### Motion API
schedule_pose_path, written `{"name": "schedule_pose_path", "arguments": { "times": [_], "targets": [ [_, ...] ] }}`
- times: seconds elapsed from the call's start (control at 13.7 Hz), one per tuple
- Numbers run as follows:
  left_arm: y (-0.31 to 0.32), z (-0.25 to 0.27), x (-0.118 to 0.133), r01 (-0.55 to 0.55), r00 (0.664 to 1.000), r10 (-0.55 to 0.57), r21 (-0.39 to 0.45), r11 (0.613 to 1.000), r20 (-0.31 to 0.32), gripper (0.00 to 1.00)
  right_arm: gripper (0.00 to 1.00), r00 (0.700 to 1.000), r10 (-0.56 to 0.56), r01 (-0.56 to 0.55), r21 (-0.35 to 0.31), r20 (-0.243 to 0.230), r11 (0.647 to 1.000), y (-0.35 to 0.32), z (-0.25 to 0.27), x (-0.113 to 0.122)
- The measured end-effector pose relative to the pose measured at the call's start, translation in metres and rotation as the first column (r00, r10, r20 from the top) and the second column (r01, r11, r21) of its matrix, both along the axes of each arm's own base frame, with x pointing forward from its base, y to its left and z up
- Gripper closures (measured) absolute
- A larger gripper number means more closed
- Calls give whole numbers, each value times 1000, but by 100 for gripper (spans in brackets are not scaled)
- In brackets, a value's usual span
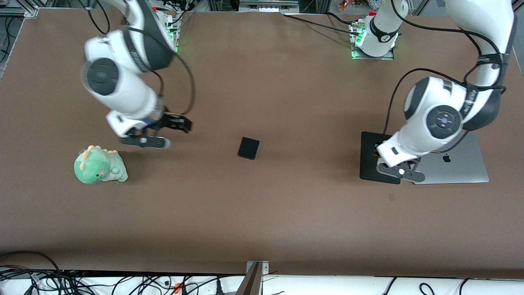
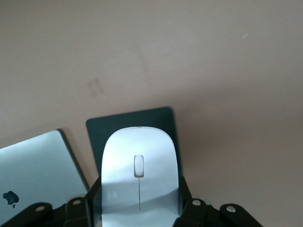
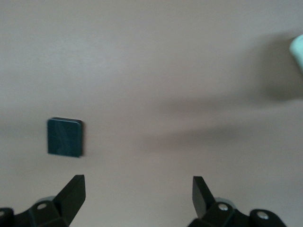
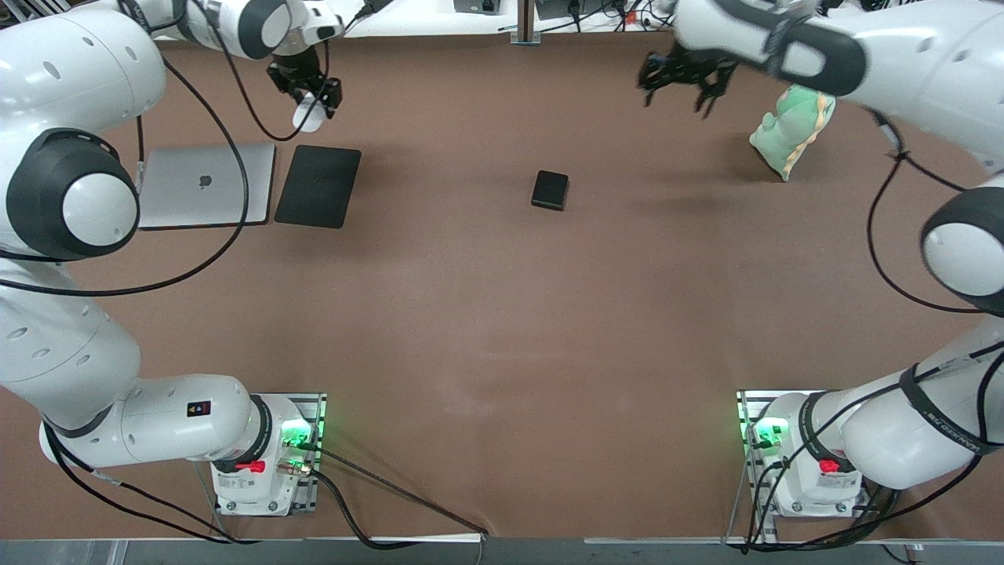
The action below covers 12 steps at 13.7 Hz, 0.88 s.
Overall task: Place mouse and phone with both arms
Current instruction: 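Carry the mouse to the mouse pad while the right gripper reaches the phone, then lower the mouse onto the pad while the right gripper grasps the phone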
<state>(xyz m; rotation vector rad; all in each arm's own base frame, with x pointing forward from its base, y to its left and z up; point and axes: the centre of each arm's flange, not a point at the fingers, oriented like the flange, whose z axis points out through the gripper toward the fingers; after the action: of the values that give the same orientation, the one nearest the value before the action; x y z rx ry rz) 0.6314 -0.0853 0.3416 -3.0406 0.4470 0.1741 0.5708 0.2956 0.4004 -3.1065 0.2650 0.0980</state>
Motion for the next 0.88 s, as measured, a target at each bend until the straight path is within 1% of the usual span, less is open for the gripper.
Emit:
{"name": "schedule_pose_path", "arguments": {
  "times": [0.07,0.22,0.29,0.36,0.51,0.73,0.88],
  "targets": [
    [8,-12,-2,-5,1000,5,-2,1000,-22,38,0,1000,-29,29,-2,12,1000,29,-22,-6],
    [19,-40,-6,-18,998,18,-8,1000,-65,38,0,995,-81,81,10,52,997,78,-65,-19],
    [28,-54,-7,-15,998,14,-19,1000,-66,38,0,992,-106,105,23,74,994,97,-84,-25],
    [37,-69,-9,-14,998,12,-34,999,-56,38,0,987,-129,126,36,93,991,115,-103,-31],
    [50,-100,-18,-15,1000,14,-63,998,-18,38,0,980,-160,155,54,116,986,139,-136,-40],
    [52,-143,-39,-17,999,20,-103,995,31,38,0,974,-191,185,59,125,981,160,-178,-49],
    [52,-159,-48,-19,999,25,-119,993,45,38,0,973,-196,191,54,124,980,170,-200,-55]
  ]
}}
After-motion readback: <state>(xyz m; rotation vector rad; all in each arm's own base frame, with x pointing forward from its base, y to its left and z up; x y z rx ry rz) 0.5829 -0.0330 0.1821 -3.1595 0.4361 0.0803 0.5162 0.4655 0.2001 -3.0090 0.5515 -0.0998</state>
